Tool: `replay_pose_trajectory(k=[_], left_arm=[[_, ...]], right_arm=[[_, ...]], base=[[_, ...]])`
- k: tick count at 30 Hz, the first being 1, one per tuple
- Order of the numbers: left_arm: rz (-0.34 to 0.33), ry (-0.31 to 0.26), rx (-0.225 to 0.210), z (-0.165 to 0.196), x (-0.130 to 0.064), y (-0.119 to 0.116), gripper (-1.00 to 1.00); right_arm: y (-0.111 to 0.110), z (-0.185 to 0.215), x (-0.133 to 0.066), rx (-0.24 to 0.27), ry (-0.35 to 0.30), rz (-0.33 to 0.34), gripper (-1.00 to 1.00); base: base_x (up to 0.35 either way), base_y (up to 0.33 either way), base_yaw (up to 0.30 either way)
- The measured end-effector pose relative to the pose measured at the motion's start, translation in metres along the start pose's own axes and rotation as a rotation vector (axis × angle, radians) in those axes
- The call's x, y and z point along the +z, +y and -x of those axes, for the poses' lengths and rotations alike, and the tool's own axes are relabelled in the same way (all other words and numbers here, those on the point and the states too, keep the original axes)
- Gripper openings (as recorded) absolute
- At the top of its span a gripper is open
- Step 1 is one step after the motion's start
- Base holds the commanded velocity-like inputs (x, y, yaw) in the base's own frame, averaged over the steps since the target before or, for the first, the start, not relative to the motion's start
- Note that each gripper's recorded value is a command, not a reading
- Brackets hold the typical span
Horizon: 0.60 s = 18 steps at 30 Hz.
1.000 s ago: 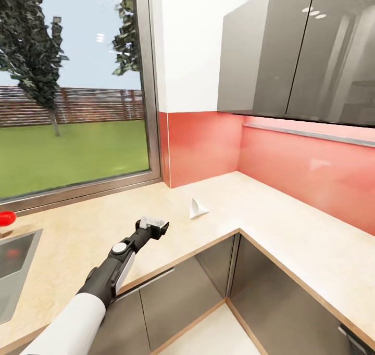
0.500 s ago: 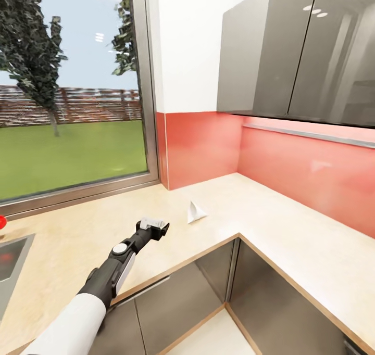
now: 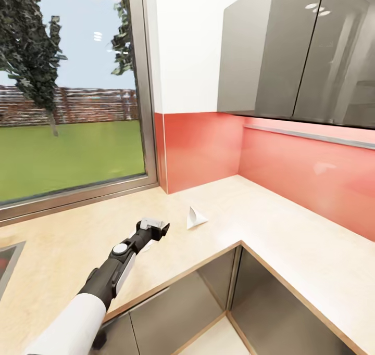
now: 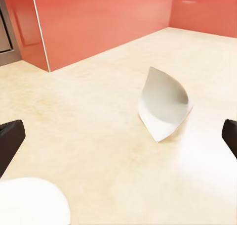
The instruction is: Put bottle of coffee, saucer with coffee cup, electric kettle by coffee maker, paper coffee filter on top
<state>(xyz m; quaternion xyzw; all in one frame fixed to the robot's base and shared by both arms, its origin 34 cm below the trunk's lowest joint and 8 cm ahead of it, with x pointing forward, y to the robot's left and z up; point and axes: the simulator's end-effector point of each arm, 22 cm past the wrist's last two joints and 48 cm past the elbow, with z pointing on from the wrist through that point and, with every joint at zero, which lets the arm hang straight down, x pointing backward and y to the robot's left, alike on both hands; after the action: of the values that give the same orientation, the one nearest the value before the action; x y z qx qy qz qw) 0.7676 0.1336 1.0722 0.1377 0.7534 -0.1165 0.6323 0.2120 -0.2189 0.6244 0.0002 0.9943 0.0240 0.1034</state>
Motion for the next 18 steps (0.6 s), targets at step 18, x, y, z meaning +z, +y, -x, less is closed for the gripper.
replay_pose_trajectory(k=[18], left_arm=[[-0.001,-0.001,-0.001,0.0006,0.0003,-0.0003,1.00]], right_arm=[[0.0001,0.0000,0.0000,-0.001,0.000,0.001,1.00]], base=[[0.185,0.000,0.000]])
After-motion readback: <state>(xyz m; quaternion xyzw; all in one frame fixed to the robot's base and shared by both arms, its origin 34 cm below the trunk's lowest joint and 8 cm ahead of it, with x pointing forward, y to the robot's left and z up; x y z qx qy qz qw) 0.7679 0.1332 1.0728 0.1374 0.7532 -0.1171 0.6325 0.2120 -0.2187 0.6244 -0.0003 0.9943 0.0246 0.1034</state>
